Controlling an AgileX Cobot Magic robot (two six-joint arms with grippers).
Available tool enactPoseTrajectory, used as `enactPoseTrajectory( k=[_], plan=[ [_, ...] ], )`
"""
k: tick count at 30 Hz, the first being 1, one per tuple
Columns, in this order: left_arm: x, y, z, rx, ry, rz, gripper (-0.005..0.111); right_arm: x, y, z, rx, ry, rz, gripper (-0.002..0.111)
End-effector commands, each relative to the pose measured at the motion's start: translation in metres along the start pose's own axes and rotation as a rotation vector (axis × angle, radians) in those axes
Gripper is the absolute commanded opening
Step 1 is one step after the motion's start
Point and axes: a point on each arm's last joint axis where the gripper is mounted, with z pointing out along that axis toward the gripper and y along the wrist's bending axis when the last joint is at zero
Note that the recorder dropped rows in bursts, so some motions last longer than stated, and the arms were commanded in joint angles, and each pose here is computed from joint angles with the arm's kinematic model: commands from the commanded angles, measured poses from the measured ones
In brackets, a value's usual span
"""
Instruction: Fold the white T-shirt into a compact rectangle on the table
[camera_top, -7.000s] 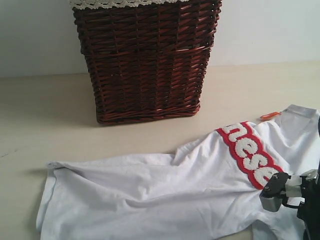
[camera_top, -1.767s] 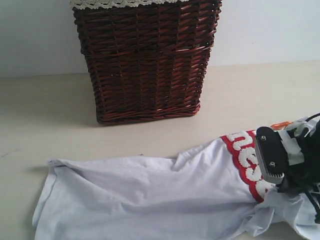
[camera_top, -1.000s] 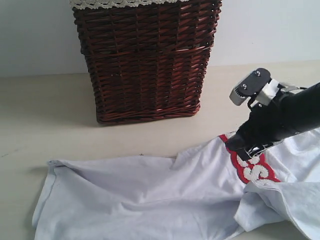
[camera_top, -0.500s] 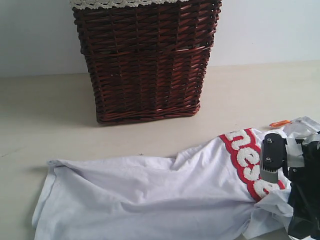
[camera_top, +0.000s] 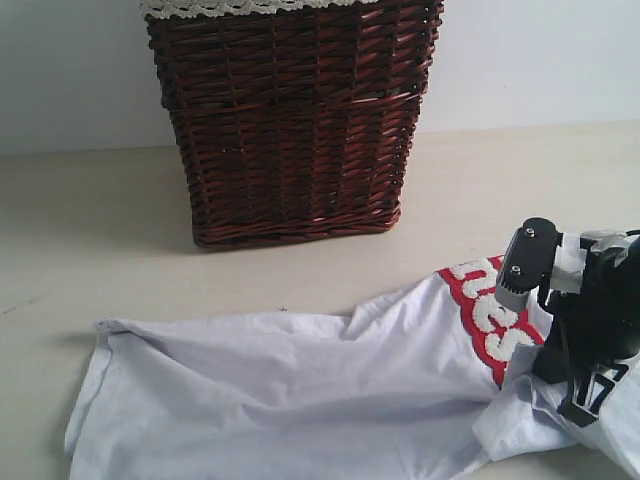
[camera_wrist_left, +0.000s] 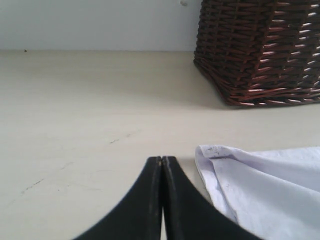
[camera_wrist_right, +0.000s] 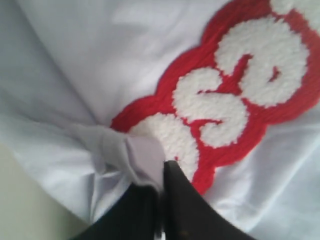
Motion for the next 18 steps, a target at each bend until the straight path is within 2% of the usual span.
enactPoseTrajectory(
  k=[1,8,11,16,18],
  plan=[
    [-0.001,-0.001,0.0,0.011,-0.014,-0.004,0.001,-0.007,-0.011,-0.003,0.112,-0.071,-0.003,0.0],
    [-0.001,-0.001,0.0,0.011,-0.014,-0.004,0.001,-0.035,-0.04,-0.024,0.31,-0.213,-0.012,0.002],
    [-0.001,-0.001,0.0,0.011,-0.014,-0.004,0.001,-0.039,-0.045,-0.021,0.31,-0.203,-0.042,0.017],
    [-0.001,-0.001,0.0,0.011,-0.014,-0.004,0.001,-0.038,-0.053,0.004,0.309,-0.162,-0.07,0.051],
    [-0.001,-0.001,0.0,0.011,-0.014,-0.004,0.001,-0.039,-0.06,0.014,0.359,-0.182,-0.041,0.056]
  ],
)
